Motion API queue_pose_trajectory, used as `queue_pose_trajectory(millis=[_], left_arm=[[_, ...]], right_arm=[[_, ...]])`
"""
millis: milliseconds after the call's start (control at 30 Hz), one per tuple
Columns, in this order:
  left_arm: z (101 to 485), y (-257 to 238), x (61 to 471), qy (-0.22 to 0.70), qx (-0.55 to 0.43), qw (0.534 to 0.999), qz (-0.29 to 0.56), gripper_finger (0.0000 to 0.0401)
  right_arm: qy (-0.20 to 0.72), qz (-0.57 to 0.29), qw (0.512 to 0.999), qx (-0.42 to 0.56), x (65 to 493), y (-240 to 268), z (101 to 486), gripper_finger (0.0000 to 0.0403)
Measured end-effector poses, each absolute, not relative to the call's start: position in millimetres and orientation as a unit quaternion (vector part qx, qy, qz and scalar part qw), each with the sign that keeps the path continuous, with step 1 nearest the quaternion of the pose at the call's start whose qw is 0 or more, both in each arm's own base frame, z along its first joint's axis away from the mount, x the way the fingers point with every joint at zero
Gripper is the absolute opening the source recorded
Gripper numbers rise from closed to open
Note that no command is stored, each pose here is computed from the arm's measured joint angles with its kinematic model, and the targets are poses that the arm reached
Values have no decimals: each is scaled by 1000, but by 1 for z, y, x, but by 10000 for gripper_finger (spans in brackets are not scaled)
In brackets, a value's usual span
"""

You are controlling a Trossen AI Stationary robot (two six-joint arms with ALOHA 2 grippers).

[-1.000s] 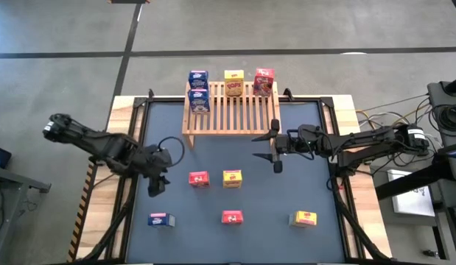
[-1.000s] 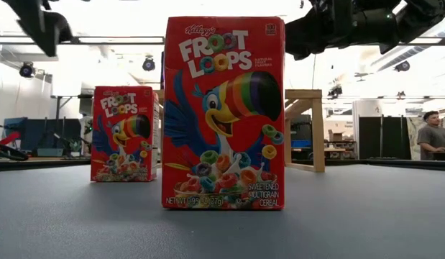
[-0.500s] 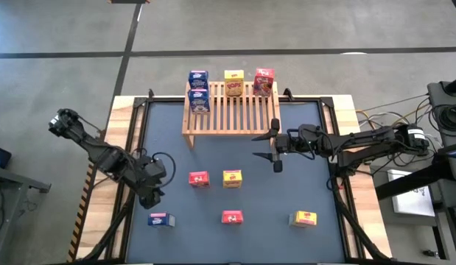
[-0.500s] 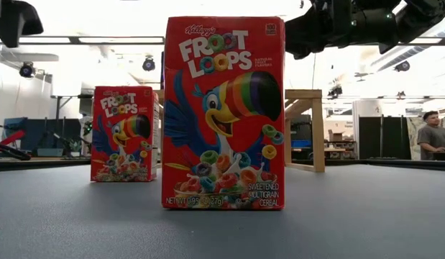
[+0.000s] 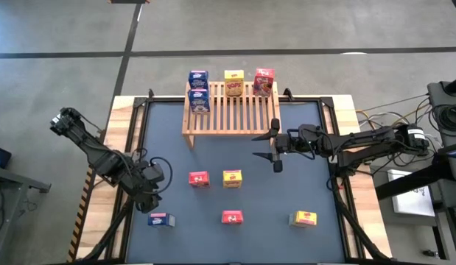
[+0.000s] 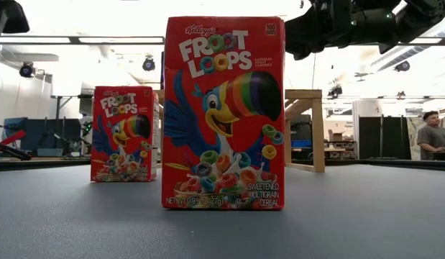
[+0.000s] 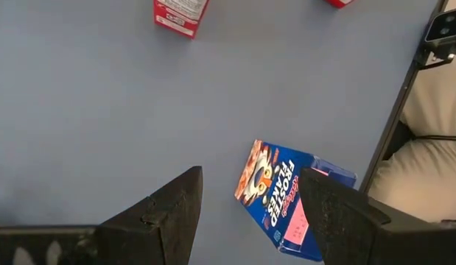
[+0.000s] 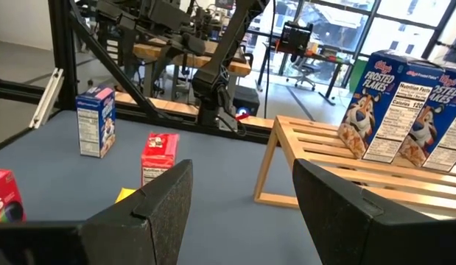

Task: Stack cereal on shelf
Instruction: Put the blue cereal box on the shelf aligned with the blue cereal boxes

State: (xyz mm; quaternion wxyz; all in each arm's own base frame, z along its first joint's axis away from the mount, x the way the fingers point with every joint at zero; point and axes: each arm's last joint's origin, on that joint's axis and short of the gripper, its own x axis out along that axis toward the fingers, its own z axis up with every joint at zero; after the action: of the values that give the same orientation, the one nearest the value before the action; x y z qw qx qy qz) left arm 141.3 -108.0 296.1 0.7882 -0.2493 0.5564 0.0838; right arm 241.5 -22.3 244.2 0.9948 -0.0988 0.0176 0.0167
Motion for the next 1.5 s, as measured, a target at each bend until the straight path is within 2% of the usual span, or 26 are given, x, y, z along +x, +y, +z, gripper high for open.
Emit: queue_pose_trajectory(millis=[433,567,933,1067,1233,1367,1500], left_arm=[[295,-109,142,558,-244,789,86,208],[293,-113,145,569,-266,773,82,213],[293,-150,160,608,-251,750,75,275],[304,-170,168,619,-245,742,75,301],[312,-200,183,615,-189,760,88,313],[304,-221,183,656,-106,737,122,310],[293,-238,180,670,-66,728,127,306]], right_arm=[[10,16,995,-95,242,-22,246,224],[11,16,995,-94,242,-22,245,224],[-10,14,994,-105,242,-22,250,224],[-23,12,993,-112,242,-22,252,224],[-30,12,993,-112,243,-22,257,224],[-32,12,994,-106,243,-22,257,224],[-39,12,994,-101,243,-22,259,224]])
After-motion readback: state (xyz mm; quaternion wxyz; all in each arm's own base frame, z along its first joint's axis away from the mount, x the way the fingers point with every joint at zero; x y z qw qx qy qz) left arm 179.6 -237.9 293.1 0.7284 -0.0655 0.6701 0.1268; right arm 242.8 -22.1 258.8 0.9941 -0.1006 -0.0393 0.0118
